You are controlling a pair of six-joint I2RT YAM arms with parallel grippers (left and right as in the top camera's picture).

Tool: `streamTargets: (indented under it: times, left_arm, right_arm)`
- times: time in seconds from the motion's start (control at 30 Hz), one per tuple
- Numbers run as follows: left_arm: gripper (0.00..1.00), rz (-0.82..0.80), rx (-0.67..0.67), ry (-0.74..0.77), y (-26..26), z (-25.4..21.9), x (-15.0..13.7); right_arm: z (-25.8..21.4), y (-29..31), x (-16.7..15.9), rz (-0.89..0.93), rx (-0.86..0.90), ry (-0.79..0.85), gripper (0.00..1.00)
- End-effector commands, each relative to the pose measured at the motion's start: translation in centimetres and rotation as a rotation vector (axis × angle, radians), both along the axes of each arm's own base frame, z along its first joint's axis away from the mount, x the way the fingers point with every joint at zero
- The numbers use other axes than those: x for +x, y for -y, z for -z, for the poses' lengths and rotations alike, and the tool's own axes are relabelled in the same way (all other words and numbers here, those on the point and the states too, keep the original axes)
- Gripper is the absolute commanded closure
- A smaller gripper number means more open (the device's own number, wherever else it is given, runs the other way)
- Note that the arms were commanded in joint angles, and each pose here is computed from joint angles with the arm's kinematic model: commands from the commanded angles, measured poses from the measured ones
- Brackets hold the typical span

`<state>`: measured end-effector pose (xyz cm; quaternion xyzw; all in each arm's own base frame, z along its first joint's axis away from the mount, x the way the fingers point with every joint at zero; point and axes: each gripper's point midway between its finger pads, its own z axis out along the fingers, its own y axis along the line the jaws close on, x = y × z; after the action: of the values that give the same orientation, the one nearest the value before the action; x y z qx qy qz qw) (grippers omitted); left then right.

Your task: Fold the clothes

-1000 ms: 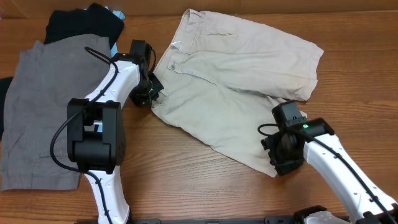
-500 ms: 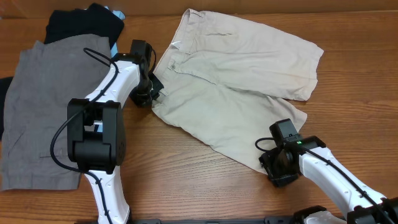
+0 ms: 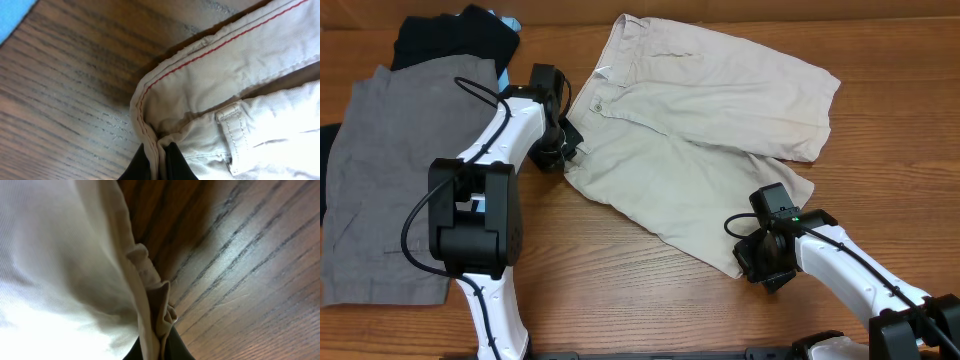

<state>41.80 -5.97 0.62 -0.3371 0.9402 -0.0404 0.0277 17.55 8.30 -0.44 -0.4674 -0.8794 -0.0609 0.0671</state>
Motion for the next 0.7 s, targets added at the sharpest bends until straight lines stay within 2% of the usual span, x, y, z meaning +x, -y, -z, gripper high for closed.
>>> streamTargets:
  times: [0.0,0.17,0.3,0.33,0.47,0.67]
  left_arm:
    - [0.96,0.018,0.037,-0.051,-0.7,-0.2,-1.2]
    - [0.96,0.078,0.046,-0.009,-1.3,-5.2,-0.6]
    - [0.96,0.245,0.061,0.054,-1.2,-10.2,-0.4]
    - [0.96,0.309,0.069,0.092,-1.2,-12.8,-0.6]
    - [0.96,0.324,0.076,0.17,-1.3,-17.3,-1.2]
    - [0.96,0.321,0.079,0.252,-1.5,-22.5,-3.9]
  right_arm:
    - [0.4,1.4,0.0,-0.063,-0.044,0.014,0.96]
    - [-4.8,2.9,2.6,-0.082,-0.034,0.15,0.96]
    - [-11.0,5.2,4.0,-0.092,-0.078,0.285,0.96]
    - [-14.4,6.3,4.4,-0.09,-0.095,0.358,0.96]
    - [-19.7,8.3,4.2,-0.086,-0.145,0.436,0.96]
    - [-24.5,10.3,2.8,-0.09,-0.202,0.462,0.96]
